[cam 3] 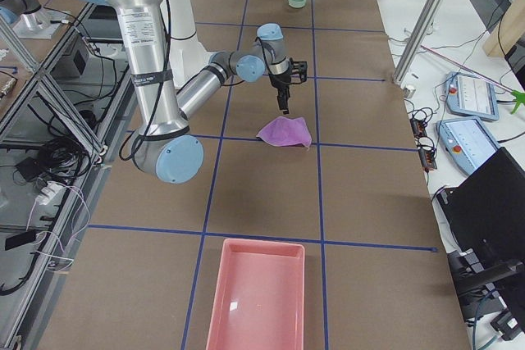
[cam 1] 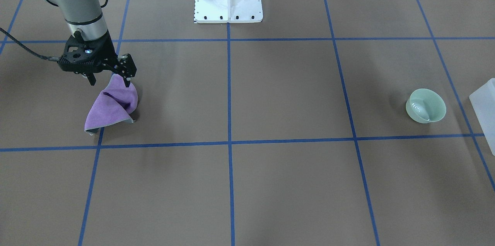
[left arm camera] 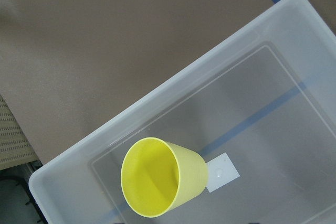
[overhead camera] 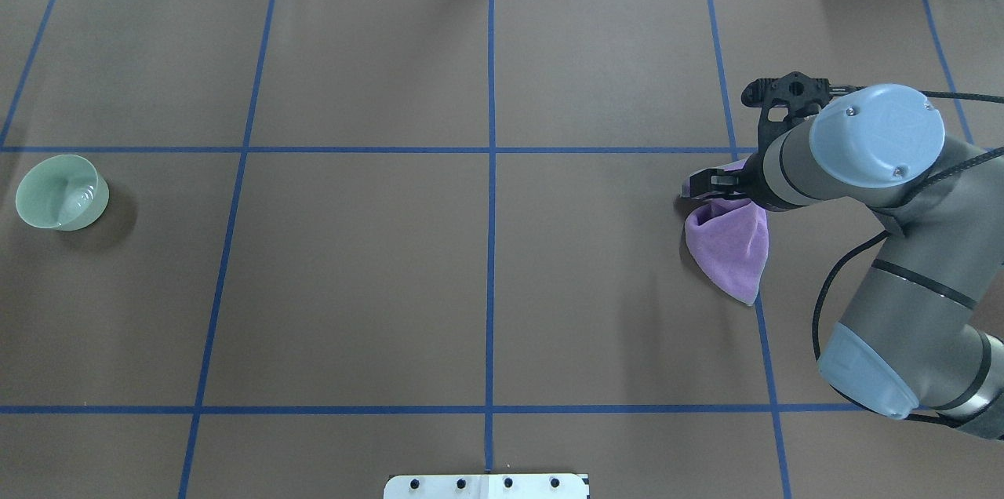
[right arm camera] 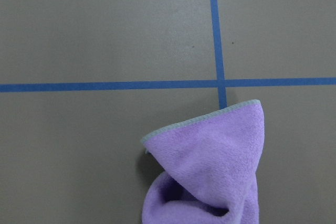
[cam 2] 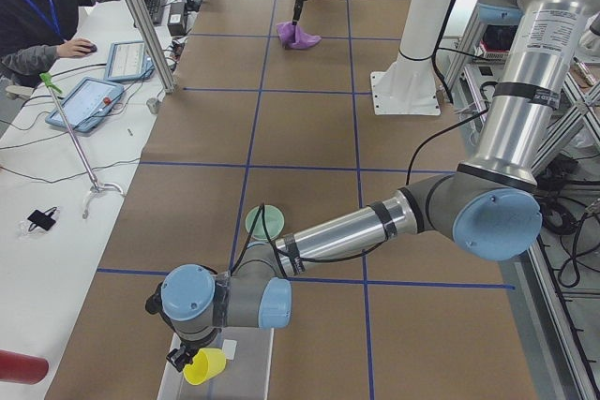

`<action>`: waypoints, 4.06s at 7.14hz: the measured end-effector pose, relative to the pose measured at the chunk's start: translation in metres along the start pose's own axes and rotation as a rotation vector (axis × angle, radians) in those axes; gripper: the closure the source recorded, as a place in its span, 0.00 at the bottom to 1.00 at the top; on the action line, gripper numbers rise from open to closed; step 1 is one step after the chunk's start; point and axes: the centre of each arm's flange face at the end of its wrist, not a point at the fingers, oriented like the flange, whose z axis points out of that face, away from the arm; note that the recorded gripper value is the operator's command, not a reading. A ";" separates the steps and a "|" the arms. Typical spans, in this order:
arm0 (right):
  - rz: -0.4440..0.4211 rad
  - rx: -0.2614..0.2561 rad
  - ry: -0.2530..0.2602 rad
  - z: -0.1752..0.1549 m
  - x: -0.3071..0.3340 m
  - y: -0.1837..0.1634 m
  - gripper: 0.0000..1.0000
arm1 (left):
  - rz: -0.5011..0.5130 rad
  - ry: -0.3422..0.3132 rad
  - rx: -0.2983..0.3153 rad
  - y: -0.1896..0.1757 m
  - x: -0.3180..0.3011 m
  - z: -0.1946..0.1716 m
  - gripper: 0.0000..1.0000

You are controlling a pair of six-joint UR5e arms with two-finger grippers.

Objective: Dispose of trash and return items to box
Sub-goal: 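Lower the right gripper onto the purple cloth and pinch it, then lift the purple cloth with the right gripper and drop it into the pink bin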

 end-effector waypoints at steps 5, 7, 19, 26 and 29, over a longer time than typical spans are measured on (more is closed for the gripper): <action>-0.080 0.004 -0.025 0.059 0.000 0.000 1.00 | 0.003 -0.006 0.014 -0.011 0.000 -0.007 0.01; -0.081 0.006 -0.008 0.060 0.024 0.006 1.00 | -0.004 -0.008 0.019 -0.014 0.001 -0.009 0.01; -0.204 -0.045 0.040 -0.079 0.350 -0.079 1.00 | -0.359 0.166 0.161 -0.216 0.207 0.024 0.02; -0.298 -0.184 0.009 -0.052 0.620 0.007 0.00 | -0.341 0.148 0.149 -0.225 0.225 0.040 0.02; -0.292 -0.171 0.022 -0.057 0.625 -0.002 0.00 | -0.341 0.134 0.145 -0.221 0.223 0.044 0.02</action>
